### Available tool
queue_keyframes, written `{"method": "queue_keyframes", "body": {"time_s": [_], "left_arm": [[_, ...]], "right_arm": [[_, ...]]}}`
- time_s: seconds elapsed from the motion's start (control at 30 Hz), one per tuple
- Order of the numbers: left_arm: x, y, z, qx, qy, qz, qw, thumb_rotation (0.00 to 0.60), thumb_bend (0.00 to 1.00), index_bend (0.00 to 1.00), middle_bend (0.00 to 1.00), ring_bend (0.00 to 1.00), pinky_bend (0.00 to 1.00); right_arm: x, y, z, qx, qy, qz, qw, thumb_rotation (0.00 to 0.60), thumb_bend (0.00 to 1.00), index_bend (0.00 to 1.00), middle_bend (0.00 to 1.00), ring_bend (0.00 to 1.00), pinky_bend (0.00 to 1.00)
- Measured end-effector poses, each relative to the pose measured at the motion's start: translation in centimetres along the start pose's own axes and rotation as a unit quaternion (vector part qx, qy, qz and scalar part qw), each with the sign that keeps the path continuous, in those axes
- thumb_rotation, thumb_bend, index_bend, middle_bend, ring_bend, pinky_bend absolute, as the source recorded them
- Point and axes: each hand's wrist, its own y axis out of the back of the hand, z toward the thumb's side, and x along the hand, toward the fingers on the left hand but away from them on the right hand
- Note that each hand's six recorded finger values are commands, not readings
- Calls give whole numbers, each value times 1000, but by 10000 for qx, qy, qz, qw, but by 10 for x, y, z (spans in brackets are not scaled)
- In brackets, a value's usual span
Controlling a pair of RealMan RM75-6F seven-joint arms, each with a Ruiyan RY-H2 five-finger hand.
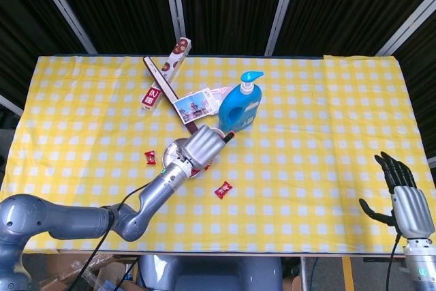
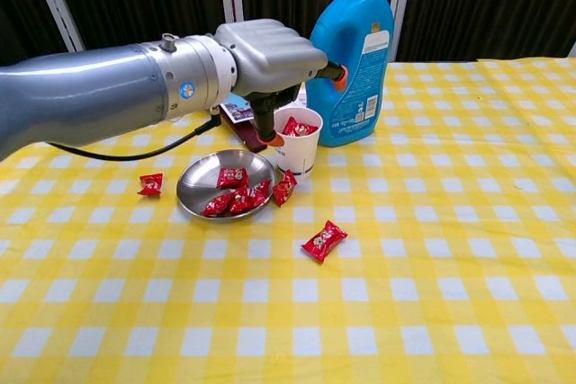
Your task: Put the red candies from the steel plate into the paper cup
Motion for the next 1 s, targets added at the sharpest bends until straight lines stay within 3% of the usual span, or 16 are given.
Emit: {"method": "queue_keyframes", "body": {"time_s": [0.2,0.3,0.5,1.0], "left_arm": [[-34,-15,5,-450,-15,-353,9984,600,521,184,904,974,958],[-50,-31,1,-563,95,-625,9964,600,556,190,906,975,958],[-61,-55,-7,-727,371,-1120,9904,600,579,189,905,975,958],[-39,-72,6,-755,586,-1600,9825,600,582,190,898,974,958]], "right_arm": [[0,0,1,11,17,-9,10000,600,336,0,0,0,0],[0,0,1,16,25,-18,10000,600,336,0,0,0,0],[0,-1,1,8,25,-11,10000,600,335,0,0,0,0],[0,0,1,-38,21,-9,10000,600,336,0,0,0,0]]}}
